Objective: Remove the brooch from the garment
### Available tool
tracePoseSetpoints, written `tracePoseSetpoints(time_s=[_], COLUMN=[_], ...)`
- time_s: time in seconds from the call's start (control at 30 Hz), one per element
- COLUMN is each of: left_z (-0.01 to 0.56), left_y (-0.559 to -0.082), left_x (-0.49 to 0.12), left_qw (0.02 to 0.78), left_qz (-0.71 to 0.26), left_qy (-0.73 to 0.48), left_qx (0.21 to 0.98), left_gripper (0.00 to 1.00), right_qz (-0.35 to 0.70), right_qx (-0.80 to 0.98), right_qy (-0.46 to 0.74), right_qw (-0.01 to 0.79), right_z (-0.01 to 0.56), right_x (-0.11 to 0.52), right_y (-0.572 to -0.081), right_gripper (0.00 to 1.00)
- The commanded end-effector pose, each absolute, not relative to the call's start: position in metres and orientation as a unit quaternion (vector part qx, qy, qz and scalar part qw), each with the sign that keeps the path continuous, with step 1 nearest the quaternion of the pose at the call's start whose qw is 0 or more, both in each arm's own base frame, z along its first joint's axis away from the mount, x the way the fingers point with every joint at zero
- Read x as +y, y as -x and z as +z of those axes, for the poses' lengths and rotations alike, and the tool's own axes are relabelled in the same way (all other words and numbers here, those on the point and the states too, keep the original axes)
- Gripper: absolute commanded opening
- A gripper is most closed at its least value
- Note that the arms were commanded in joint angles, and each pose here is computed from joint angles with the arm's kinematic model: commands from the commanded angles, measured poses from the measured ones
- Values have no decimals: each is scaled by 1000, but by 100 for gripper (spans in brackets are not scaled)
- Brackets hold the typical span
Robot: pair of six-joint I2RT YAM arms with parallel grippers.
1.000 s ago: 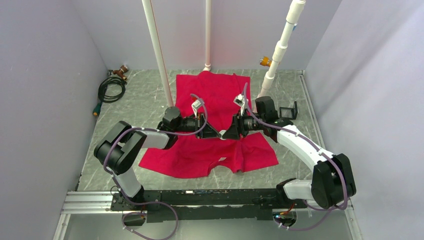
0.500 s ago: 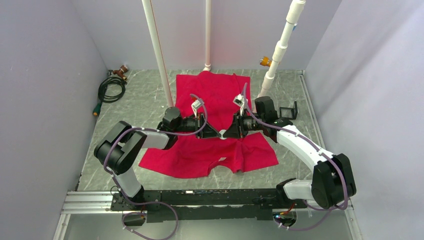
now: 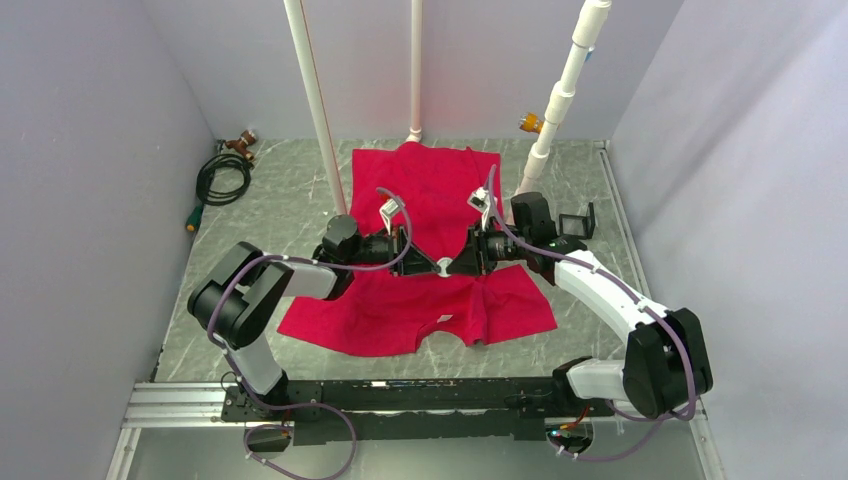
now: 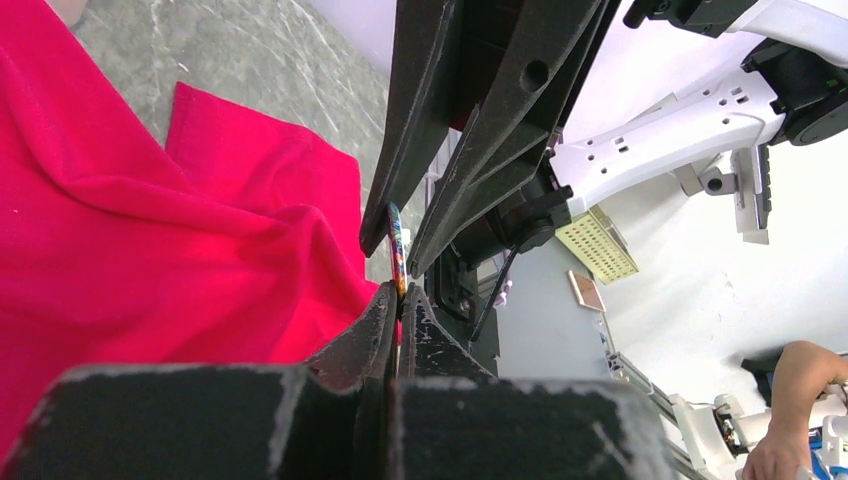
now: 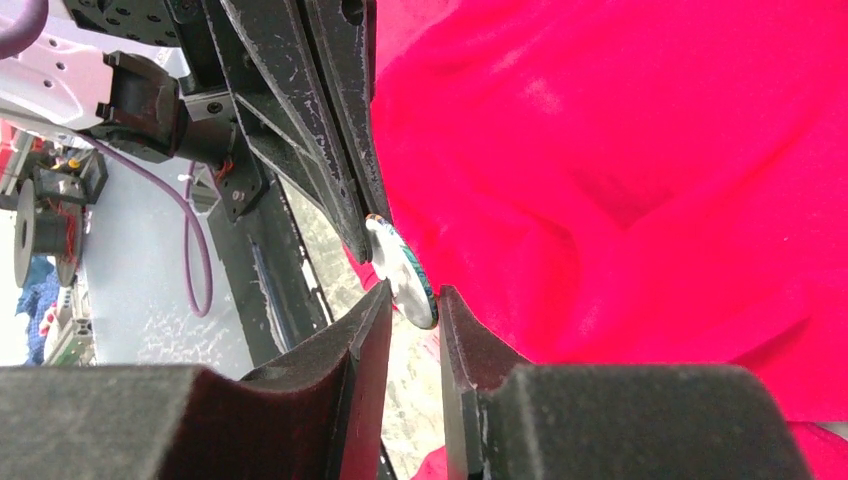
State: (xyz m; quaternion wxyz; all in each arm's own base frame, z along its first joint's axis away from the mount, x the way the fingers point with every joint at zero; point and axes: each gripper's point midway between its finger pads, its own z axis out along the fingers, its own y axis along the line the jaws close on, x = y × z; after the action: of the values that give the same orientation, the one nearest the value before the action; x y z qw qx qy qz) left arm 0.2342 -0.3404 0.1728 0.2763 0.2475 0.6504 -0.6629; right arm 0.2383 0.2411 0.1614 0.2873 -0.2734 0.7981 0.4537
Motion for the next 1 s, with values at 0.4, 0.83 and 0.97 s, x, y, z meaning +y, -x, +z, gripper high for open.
tracePoseSetpoints(time_s=[0.4, 0.83, 0.97], left_z=[192, 193, 192], left_y=[-232, -234, -234], left_x=[-335, -336, -337], left_qw=[299, 300, 300], left_qz=[-676, -676, -673], left_qy=[-269, -267, -266], left_qx=[618, 618, 621], left_gripper=[0, 0, 0], right_qz=[468, 450, 437], right_qx=[759, 764, 770], right_qy=[316, 327, 324], right_qw=[323, 329, 333], right_z=[192, 189, 187], right_x=[241, 246, 248], right_y=[-240, -242, -247], right_gripper=[38, 54, 54])
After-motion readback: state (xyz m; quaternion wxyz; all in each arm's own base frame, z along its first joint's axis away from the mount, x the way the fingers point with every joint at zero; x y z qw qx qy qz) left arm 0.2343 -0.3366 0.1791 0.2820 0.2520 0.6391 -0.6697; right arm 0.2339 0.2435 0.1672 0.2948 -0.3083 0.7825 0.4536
